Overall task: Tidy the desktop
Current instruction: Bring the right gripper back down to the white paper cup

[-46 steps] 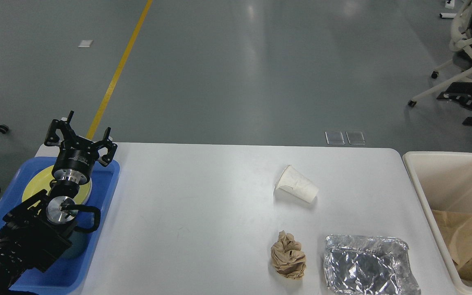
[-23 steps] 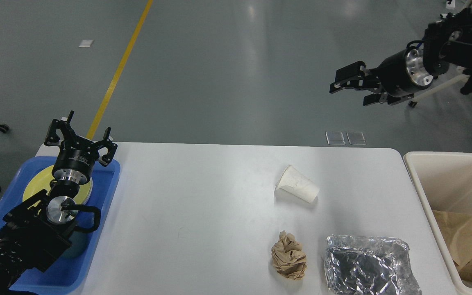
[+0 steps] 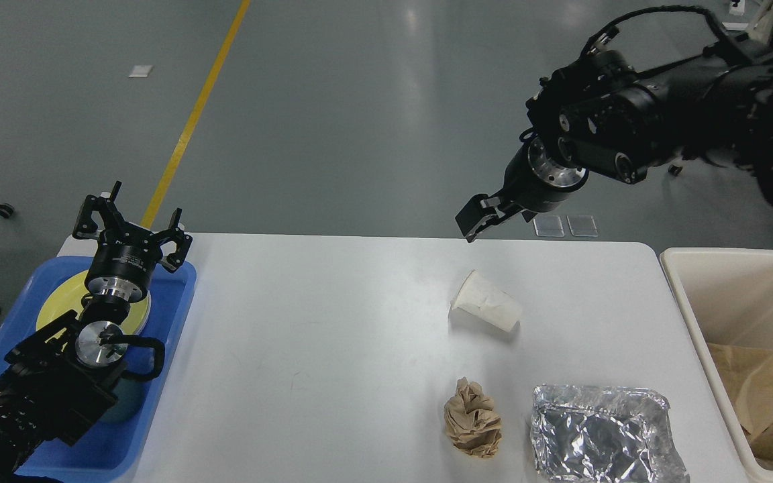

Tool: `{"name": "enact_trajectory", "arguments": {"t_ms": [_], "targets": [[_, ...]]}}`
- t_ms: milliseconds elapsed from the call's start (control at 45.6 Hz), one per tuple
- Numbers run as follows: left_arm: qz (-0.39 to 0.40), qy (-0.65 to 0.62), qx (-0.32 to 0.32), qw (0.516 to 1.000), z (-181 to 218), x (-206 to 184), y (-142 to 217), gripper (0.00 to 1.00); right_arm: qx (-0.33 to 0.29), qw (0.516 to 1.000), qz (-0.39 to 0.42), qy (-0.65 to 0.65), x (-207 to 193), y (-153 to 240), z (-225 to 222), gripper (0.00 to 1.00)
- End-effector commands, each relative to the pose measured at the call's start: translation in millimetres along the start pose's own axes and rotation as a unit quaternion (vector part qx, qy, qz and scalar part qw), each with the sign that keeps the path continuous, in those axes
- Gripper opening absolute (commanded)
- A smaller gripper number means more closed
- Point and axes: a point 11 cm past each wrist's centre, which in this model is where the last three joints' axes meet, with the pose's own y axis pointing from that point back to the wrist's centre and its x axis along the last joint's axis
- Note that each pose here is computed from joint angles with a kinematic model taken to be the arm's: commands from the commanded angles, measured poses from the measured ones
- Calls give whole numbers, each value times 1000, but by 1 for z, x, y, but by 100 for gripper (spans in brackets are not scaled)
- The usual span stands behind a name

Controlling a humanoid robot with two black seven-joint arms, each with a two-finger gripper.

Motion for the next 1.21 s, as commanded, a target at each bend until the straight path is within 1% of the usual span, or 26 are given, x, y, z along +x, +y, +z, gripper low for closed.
{"name": "enact_trajectory", "arguments": {"t_ms": [0, 153, 285, 394, 548, 745, 964, 1183], "targets": [[0, 0, -1, 1000, 0, 0, 0, 97, -19, 997, -30, 72, -8, -14, -15, 100], [0, 0, 0, 1000, 0, 0, 0, 97, -25, 986, -64, 155, -24, -37, -39, 100], [0, 0, 0, 1000, 0, 0, 0, 97, -19, 979, -86, 183, -44, -63, -44, 100], [0, -1, 0, 1000, 0, 0, 0, 97, -4, 977, -81, 196, -54, -86, -53, 100], [0, 0, 0, 1000, 0, 0, 0, 97, 5, 978, -71, 195, -63, -113, -52, 100], [0, 0, 0, 1000, 0, 0, 0, 97, 4, 982, -35, 188, -61, -134, -43, 100], [0, 0, 0, 1000, 0, 0, 0, 97, -8, 983, 22, 182, -39, -138, -33, 100], [0, 0, 0, 1000, 0, 0, 0, 97, -12, 986, 38, 165, -44, -155, -25, 100]]}}
